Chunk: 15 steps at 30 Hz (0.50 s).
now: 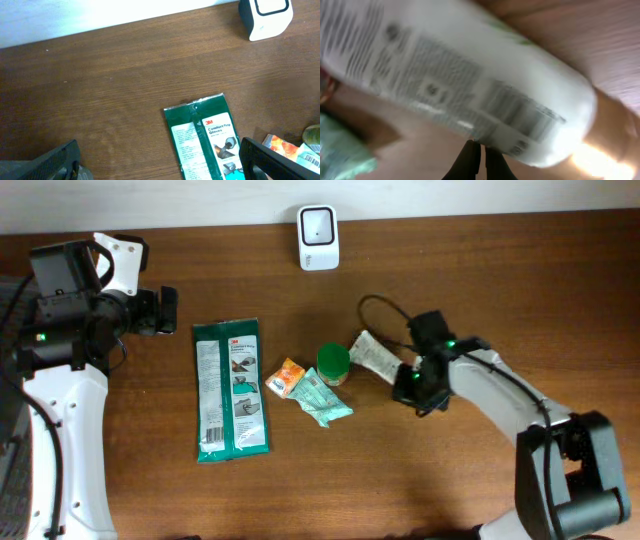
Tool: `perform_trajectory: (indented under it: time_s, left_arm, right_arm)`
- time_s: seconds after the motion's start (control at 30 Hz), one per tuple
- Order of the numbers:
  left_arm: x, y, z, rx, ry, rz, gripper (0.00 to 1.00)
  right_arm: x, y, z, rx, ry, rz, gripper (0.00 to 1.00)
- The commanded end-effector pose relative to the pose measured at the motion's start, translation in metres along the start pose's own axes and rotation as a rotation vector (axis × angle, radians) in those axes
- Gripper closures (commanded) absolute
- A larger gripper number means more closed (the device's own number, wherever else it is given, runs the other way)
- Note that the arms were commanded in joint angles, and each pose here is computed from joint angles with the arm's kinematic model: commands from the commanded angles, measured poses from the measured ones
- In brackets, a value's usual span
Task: Scan the item barcode
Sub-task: 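Reach the right gripper to the white Pantene tube and grasp it, then lift the tube and rotate it upright with the right gripper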
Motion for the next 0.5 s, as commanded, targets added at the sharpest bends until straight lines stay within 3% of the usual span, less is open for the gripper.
perform_trajectory:
  time_s: [0.0,0.27,0.37,0.47]
  left_arm:
    - [0.005,0.001,0.007,-0.003,-0.028,-0.014,0.01]
    - [0.005,0.001,0.007,-0.003,-0.028,-0.014,0.01]
    - [0.005,0.000,0.007,-0.004,-0.028,-0.014,0.01]
    - [0.005,0.000,0.007,-0.004,-0.028,-0.014,0.01]
  right_arm:
    - [0.022,-0.023,0.006,-0.026,-0.066,-0.025,0.96]
    - [0.057,-0.012,0.031,0.167,-0.184,0.133,0.86]
    - [0.053,-0.013,0.035,0.149,-0.145,0.104,0.80]
    - [0.042,-0.024,0.026,0.072,-0.069,-0.035,0.75]
Point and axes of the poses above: each gripper's point midway between its finger pads, its own z axis back along the fingers, its own y axis along the line the jaws close on, x = y × z, the point moved 9 cm from there along z, back along the fingers, and after that the axes turned 1 degree about z, right-handed, at the moved point
